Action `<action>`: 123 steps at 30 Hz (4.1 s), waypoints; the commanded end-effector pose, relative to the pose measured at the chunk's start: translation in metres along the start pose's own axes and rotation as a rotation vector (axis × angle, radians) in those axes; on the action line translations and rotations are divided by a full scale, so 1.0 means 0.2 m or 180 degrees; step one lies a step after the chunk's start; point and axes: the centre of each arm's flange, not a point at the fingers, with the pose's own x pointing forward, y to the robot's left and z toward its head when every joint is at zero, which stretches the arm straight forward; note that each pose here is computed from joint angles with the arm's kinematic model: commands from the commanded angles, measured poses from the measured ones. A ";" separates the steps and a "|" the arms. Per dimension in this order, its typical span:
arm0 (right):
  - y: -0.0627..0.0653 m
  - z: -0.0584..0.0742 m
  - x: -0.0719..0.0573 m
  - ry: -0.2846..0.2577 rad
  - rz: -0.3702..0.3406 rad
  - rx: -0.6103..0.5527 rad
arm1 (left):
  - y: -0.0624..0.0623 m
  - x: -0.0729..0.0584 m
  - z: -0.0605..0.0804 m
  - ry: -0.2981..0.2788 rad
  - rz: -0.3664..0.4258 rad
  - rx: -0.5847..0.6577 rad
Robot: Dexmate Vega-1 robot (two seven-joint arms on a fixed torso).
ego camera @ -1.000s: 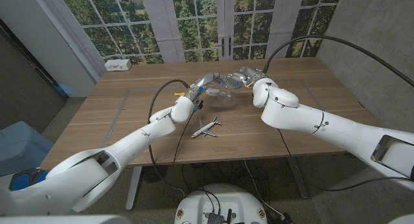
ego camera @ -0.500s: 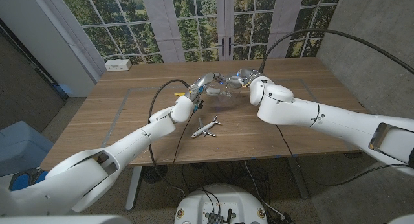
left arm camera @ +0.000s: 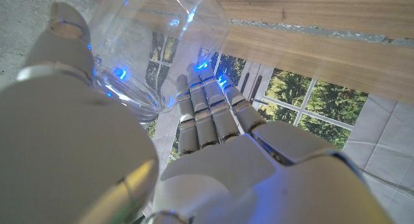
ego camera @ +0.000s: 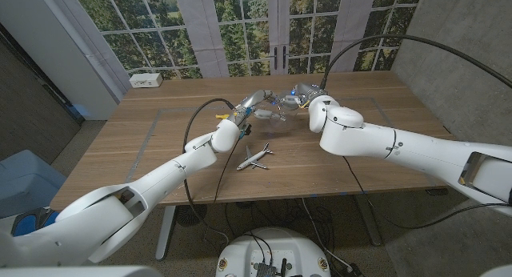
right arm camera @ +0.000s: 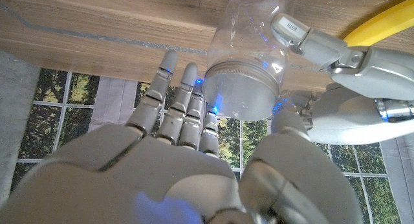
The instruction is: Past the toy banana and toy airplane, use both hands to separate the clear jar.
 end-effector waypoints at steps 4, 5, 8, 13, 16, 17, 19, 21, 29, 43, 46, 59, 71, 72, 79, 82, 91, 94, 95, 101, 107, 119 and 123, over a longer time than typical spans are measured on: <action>0.05 0.03 0.04 0.0038 0.0045 -0.0310 | 0.04 0.01 -0.01 -0.0013 -0.0089 -0.0228; 0.05 0.03 0.05 0.0041 0.0081 -0.0301 | 0.04 0.01 -0.02 -0.0015 -0.0092 -0.0236; 0.06 0.04 0.05 -0.0009 -0.0007 -0.0306 | 0.04 0.01 -0.02 -0.0016 -0.0119 -0.0294; 0.05 0.03 0.04 -0.0168 -0.0127 -0.0278 | 0.06 0.02 -0.03 -0.0021 -0.0135 -0.0300; 0.05 0.03 0.04 -0.0267 -0.0172 -0.0360 | 0.07 0.03 -0.03 -0.0018 -0.0169 -0.0324; 0.05 0.03 0.04 -0.0318 -0.0159 -0.0405 | 0.07 0.03 -0.03 -0.0015 -0.0187 -0.0332; 0.04 0.02 0.04 -0.0379 -0.0080 -0.0481 | 0.08 0.03 -0.04 -0.0014 -0.0215 -0.0346; 0.03 0.02 0.05 -0.0466 -0.0037 -0.0578 | 0.09 0.04 -0.04 -0.0005 -0.0246 -0.0388; 0.05 0.02 0.08 -0.0442 0.0272 -0.1011 | 0.11 0.06 -0.05 0.0005 -0.0368 -0.0505; 0.00 -0.05 0.06 -0.0677 -0.0008 -0.0828 | 0.12 0.09 -0.06 -0.0011 -0.0437 -0.0611; -0.01 -0.08 0.05 -0.0862 -0.0236 -0.0619 | 0.12 0.10 -0.06 -0.0019 -0.0452 -0.0589; -0.05 -0.20 0.08 -0.1158 -0.0560 -0.0032 | 0.13 0.10 -0.05 -0.0041 -0.0594 -0.0650; -0.04 -0.22 0.07 -0.1085 -0.0824 0.0255 | 0.11 0.10 -0.02 -0.0142 -0.1084 -0.0523; -0.04 -0.22 0.06 -0.1061 -0.0829 0.0285 | 0.11 0.10 -0.02 -0.0156 -0.1077 -0.0505; -0.05 -0.22 0.06 -0.0932 -0.0684 0.0648 | 0.09 0.07 0.00 -0.0223 -0.0891 -0.0331; -0.05 -0.22 0.05 -0.0832 -0.0681 0.0851 | 0.08 0.06 0.01 -0.0237 -0.0863 -0.0279; -0.07 -0.22 0.04 -0.0779 -0.0543 0.1233 | 0.04 -0.02 0.06 -0.0208 -0.0001 0.0005; -0.07 -0.23 0.04 -0.0784 -0.0475 0.1288 | 0.04 -0.03 0.05 -0.0210 0.0300 -0.0060; -0.07 -0.23 0.04 -0.0781 -0.0477 0.1288 | 0.04 -0.04 0.05 -0.0200 0.0428 -0.0107; -0.08 -0.23 0.03 -0.0750 -0.0455 0.1227 | 0.04 -0.05 0.05 -0.0186 0.0600 -0.0128; -0.09 -0.23 0.02 -0.0647 -0.0401 0.0998 | 0.04 -0.05 0.05 -0.0170 0.0684 -0.0149; -0.13 -0.26 0.00 -0.0433 -0.0167 0.1006 | 0.03 -0.04 0.05 -0.0139 0.0592 -0.0160; -0.14 -0.26 0.00 -0.0359 -0.0025 0.1052 | 0.02 -0.04 0.03 -0.0089 0.0555 -0.0165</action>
